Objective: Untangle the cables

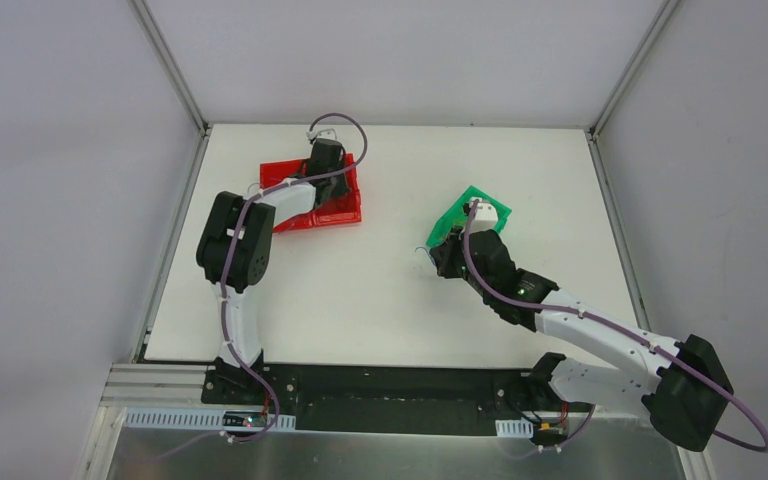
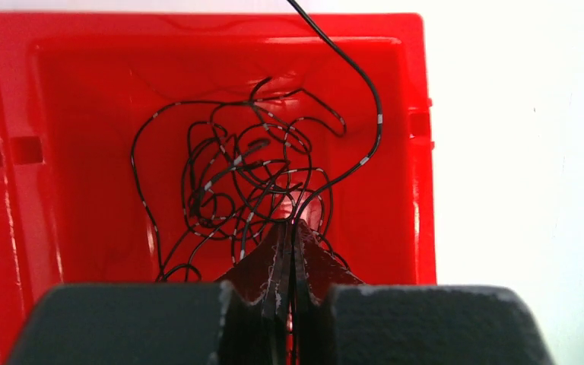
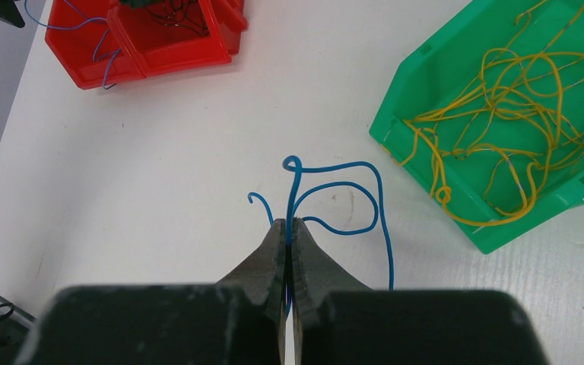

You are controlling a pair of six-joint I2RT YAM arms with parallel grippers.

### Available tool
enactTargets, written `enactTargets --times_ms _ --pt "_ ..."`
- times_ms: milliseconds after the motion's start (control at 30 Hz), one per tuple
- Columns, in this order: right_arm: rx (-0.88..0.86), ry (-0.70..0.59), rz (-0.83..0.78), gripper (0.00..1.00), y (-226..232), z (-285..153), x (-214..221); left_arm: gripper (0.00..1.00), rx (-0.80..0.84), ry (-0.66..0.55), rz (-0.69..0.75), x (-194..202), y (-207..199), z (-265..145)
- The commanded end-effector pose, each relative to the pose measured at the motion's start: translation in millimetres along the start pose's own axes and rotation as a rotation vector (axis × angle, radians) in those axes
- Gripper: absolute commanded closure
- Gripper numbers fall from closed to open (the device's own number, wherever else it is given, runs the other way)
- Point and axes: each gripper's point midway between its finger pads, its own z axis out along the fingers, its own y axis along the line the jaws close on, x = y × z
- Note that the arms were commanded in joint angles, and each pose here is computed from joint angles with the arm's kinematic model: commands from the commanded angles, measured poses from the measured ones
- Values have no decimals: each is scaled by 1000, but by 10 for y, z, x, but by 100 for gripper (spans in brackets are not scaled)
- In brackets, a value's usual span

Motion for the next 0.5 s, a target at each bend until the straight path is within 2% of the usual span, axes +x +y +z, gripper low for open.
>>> enactTargets --times_ms 0,200,367,467 --pt "-30 -42 32 100 61 -25 -118 100 -21 63 -82 57 19 -33" --pt "-38 -43 37 100 74 -42 -121 100 9 148 -131 259 -24 -247" --pt "-44 -44 42 100 82 -50 -127 100 27 171 -99 463 -83 -555" --pt "-48 -50 45 100 83 -67 -142 94 15 179 -40 641 -173 -713"
